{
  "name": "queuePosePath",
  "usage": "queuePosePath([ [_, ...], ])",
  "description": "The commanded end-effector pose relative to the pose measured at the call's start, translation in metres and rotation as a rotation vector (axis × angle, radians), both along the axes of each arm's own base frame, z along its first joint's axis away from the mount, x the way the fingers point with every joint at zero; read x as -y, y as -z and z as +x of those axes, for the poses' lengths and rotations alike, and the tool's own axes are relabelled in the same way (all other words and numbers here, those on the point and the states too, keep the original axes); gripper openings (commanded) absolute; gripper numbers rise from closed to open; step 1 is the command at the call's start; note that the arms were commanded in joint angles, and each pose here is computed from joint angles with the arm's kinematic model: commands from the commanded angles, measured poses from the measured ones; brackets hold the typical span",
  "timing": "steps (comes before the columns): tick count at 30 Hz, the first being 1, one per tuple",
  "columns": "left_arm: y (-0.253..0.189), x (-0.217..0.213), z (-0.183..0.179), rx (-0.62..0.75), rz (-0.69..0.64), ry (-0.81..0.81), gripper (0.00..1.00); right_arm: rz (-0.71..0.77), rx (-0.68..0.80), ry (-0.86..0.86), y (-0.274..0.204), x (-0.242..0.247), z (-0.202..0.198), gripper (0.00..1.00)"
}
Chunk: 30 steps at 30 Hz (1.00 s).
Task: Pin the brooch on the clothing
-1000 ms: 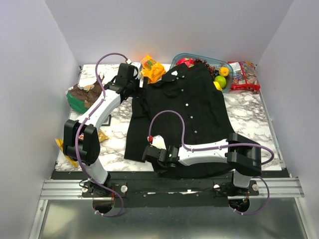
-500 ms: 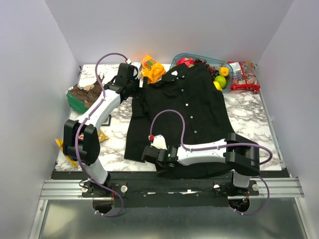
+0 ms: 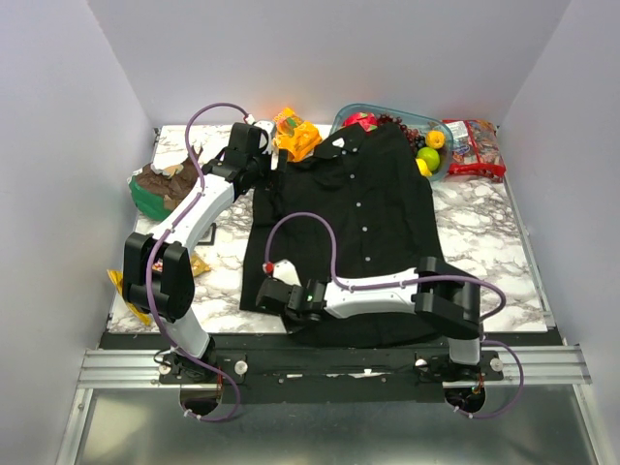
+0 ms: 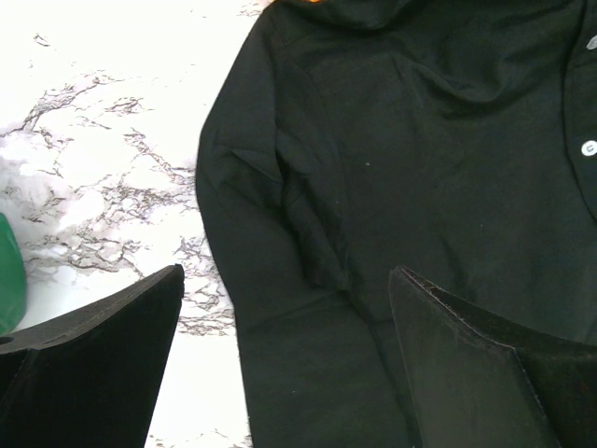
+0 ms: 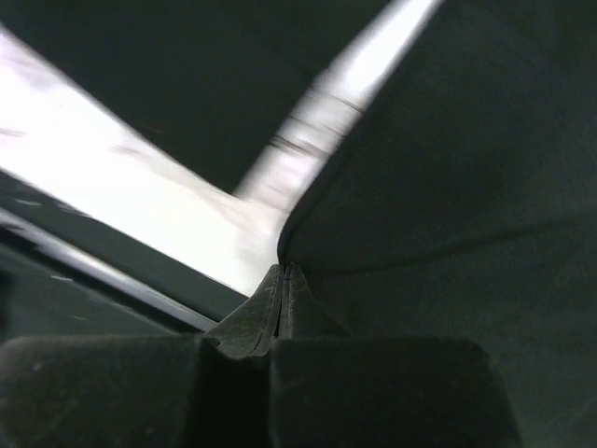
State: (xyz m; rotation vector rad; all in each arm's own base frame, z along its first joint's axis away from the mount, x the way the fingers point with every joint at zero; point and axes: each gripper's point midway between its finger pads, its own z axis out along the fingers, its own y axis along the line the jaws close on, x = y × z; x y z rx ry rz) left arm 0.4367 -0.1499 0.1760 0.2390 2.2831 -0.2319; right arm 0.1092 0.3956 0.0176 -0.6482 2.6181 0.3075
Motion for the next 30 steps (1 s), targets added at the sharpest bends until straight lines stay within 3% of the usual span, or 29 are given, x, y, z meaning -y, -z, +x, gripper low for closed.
queuePosePath([
  [1, -0.02, -0.003, 0.001, 0.052, 0.013, -0.003, 0.99, 0.162, -0.062, -0.19, 0.0, -0.065, -0.014, 0.01],
  [8, -0.017, -0.008, 0.003, 0.05, 0.04, -0.014, 0.99, 0.243, -0.032, -0.266, -0.02, -0.094, -0.012, 0.01],
  [13, -0.013, -0.008, 0.003, 0.043, 0.042, -0.013, 0.99, 0.307, 0.016, -0.273, -0.051, -0.085, -0.01, 0.02],
  [16, -0.012, -0.008, 0.003, 0.039, 0.045, -0.014, 0.99, 0.347, 0.076, -0.248, -0.083, -0.065, -0.006, 0.22],
  [17, -0.011, -0.008, 0.004, 0.038, 0.047, -0.015, 0.99, 0.355, 0.113, -0.222, -0.093, -0.057, 0.001, 0.43],
  [20, -0.008, -0.009, 0.004, 0.029, 0.047, -0.019, 0.99, 0.385, 0.154, -0.125, -0.117, -0.016, 0.022, 0.67],
  [22, -0.009, -0.006, 0.004, 0.027, 0.037, -0.013, 0.99, 0.447, 0.179, -0.056, -0.143, 0.013, 0.038, 0.74],
  [23, -0.01, -0.005, 0.003, 0.027, 0.032, -0.012, 0.99, 0.414, 0.177, 0.013, -0.128, 0.041, 0.059, 0.79],
  [30, -0.012, 0.001, 0.002, 0.026, -0.002, -0.002, 0.99, 0.482, 0.322, 0.392, -0.139, 0.191, 0.156, 0.98],
])
